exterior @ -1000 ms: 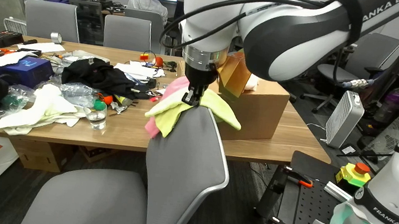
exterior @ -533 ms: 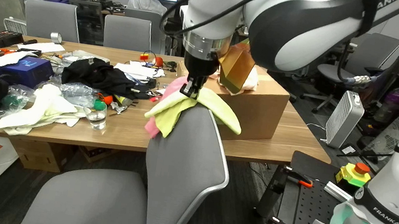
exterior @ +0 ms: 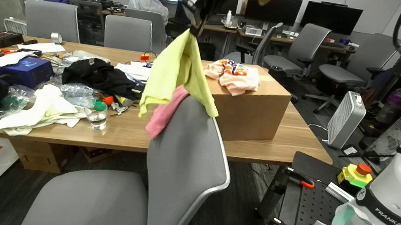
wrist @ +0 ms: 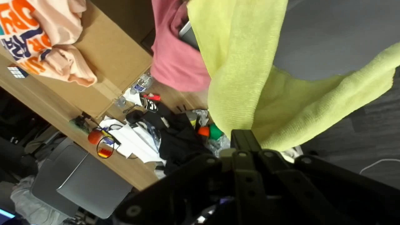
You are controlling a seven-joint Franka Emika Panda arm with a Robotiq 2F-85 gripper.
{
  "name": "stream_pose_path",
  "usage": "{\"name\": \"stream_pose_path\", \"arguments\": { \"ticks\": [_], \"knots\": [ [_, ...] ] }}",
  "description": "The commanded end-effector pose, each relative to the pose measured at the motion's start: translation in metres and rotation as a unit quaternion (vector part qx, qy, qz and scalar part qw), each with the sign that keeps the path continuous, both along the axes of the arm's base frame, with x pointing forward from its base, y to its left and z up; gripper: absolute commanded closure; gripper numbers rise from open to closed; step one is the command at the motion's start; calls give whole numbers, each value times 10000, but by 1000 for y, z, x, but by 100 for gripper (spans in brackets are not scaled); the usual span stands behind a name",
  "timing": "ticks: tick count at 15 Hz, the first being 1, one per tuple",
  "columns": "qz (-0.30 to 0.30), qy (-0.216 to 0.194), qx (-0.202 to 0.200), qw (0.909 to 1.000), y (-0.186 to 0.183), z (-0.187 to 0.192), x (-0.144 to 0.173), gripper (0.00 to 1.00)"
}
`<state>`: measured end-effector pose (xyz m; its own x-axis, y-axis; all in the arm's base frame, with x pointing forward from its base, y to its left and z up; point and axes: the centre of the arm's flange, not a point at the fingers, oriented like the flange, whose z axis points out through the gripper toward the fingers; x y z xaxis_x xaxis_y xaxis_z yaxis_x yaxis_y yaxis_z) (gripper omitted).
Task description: Put the peach shirt, the green towel and the pink shirt on the top of the box
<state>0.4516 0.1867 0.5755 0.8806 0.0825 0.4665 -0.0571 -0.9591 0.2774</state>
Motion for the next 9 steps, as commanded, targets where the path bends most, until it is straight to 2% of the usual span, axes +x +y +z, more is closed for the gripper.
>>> {"name": "stream_pose_path", "arguments": {
  "ticks": [1, 5, 9],
  "knots": [
    [-307, -320, 165, 9989, -15, 68, 9, 100],
    [-716, -501, 233, 9959, -38, 112, 26, 100],
    [-1275, -405, 181, 9908, -74, 121, 54, 100]
  ]
}}
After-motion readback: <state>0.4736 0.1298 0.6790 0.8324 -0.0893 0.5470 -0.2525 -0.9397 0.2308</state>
